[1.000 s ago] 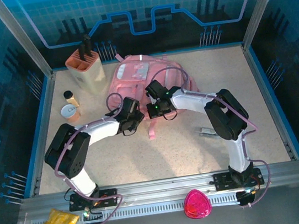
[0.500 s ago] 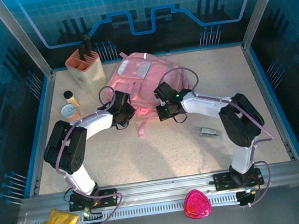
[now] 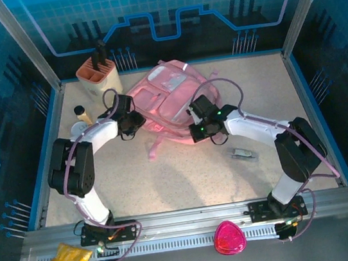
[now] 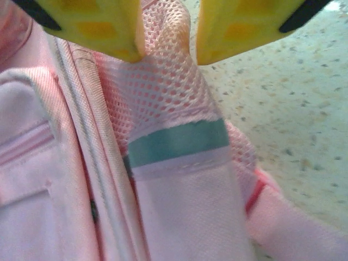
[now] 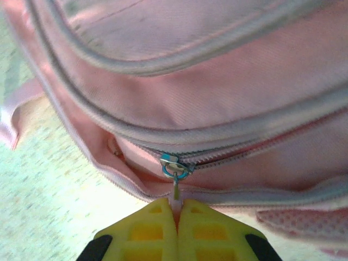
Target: Pack the student bag
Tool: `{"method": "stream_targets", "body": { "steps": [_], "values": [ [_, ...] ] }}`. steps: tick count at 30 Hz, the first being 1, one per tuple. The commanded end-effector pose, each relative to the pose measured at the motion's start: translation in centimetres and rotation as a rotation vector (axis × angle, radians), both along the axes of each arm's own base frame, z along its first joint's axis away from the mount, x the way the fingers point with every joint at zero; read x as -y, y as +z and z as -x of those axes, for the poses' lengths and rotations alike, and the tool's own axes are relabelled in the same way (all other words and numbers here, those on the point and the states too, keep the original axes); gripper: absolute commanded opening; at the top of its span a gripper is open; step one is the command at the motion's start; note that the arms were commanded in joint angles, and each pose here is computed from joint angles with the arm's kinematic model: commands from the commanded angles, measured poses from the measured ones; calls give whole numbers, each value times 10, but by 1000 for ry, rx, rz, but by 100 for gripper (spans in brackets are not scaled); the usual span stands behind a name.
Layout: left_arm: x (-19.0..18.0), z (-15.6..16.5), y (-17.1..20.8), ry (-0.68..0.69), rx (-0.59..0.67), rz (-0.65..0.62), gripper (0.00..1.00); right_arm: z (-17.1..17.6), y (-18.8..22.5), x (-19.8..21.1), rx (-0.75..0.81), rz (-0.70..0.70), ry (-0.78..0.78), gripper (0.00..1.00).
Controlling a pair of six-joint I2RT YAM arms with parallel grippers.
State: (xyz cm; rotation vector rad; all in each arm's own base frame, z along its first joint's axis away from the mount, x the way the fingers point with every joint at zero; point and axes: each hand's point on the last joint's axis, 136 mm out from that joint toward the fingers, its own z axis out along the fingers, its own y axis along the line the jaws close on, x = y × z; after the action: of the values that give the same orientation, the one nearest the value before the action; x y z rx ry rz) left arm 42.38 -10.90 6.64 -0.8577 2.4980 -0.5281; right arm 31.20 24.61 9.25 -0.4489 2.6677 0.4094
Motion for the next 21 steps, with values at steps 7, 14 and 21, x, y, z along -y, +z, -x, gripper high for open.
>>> {"method": "stream_targets", "body": {
  "steps": [7,14,21],
  "values": [
    [47,59,40,11,73,247,45,39,-8,-23,-95,-116,78,0],
    [108,79,44,51,103,327,49,38,-9,-25,-81,-135,73,0],
    [135,87,26,100,63,308,43,35,-9,-25,-69,-134,68,0]
  ]
}}
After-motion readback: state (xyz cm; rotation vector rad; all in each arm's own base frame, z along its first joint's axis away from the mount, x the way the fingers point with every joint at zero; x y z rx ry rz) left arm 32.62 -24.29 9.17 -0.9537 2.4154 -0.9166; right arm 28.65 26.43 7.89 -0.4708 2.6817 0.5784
